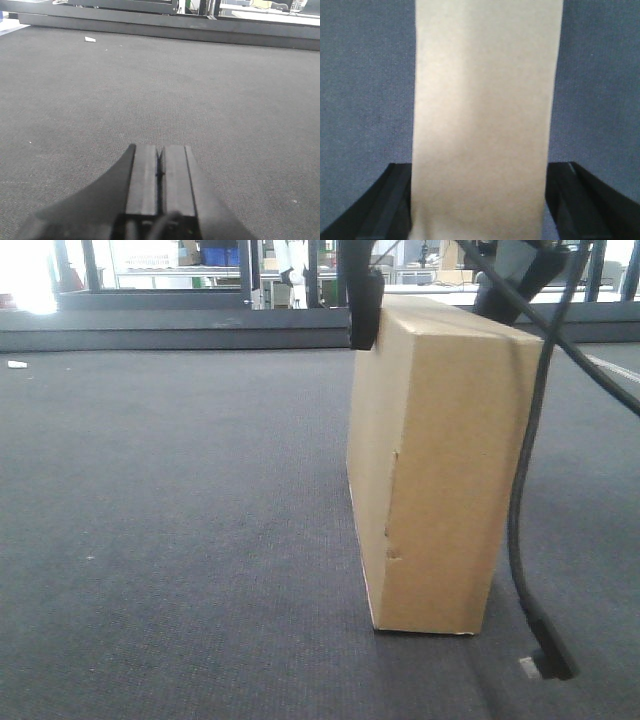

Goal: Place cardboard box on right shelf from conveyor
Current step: 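Close the right gripper on the cardboard box's top edge and lift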

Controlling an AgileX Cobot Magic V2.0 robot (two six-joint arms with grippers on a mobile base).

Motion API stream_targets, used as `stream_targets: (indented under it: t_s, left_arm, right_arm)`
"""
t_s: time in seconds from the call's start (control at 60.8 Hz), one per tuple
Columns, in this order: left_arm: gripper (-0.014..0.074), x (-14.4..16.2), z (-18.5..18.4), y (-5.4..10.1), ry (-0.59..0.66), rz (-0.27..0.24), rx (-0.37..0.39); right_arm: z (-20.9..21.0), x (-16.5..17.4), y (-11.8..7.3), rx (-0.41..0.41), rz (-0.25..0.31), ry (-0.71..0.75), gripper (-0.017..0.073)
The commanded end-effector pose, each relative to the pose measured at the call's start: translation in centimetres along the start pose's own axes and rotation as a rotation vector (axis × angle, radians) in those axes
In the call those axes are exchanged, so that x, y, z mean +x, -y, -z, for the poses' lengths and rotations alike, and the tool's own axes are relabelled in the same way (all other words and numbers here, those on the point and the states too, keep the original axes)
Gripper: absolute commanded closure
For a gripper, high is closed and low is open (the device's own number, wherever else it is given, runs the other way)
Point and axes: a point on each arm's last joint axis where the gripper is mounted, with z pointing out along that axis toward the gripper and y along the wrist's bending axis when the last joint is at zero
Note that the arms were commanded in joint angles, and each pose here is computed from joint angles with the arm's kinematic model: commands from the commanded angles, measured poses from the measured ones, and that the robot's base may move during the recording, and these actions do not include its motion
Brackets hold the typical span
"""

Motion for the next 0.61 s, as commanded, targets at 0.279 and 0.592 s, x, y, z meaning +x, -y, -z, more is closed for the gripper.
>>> stream_targets:
  t_s: [0.279, 0.592]
  left_arm:
    - [0.0713, -0.89, 0.12, 0.01, 0.094, 0.006, 0.002]
    - [0.0713, -0.89, 0.12, 0.01, 0.094, 0.006, 0.002]
  right_arm:
    - [2.79, -0.19, -0.01, -0.046, -0.003, 0.069, 0.0106]
    - [3.15, -0.05, 0.1, -0.044, -0.003, 0.067, 0.0245]
